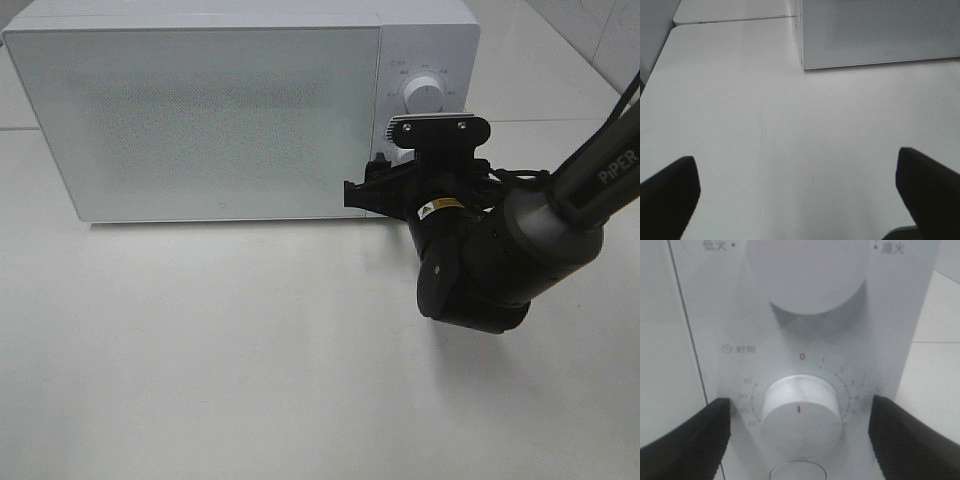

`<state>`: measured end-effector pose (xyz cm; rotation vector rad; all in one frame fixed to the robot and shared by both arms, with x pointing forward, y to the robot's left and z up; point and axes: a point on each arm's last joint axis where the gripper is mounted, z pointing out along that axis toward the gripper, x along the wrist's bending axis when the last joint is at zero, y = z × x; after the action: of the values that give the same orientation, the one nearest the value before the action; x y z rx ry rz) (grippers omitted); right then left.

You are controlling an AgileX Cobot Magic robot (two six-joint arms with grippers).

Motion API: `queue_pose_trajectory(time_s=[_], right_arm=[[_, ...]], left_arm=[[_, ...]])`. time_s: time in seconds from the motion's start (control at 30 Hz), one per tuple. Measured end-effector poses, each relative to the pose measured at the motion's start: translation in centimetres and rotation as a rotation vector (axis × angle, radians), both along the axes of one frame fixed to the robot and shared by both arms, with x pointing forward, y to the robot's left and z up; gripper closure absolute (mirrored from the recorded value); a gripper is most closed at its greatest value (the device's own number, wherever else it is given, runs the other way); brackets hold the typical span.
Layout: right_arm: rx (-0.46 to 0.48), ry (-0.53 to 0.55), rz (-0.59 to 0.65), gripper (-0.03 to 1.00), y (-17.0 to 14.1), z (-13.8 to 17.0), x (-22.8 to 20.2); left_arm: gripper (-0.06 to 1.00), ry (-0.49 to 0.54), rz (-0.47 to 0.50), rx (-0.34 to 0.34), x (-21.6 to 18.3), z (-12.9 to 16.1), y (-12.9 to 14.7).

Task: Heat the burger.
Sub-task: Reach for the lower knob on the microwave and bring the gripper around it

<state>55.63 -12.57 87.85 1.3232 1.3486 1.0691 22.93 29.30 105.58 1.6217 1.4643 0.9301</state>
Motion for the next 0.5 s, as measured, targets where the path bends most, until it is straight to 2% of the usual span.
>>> queue_pose_trajectory(time_s=[0.5], right_arm=[[0.000, -0.014, 0.004, 0.22, 0.52, 0.35, 0.22]], left_arm=[[-0.05, 0.000, 0.000, 0.000, 0.00, 0.00, 0.00]])
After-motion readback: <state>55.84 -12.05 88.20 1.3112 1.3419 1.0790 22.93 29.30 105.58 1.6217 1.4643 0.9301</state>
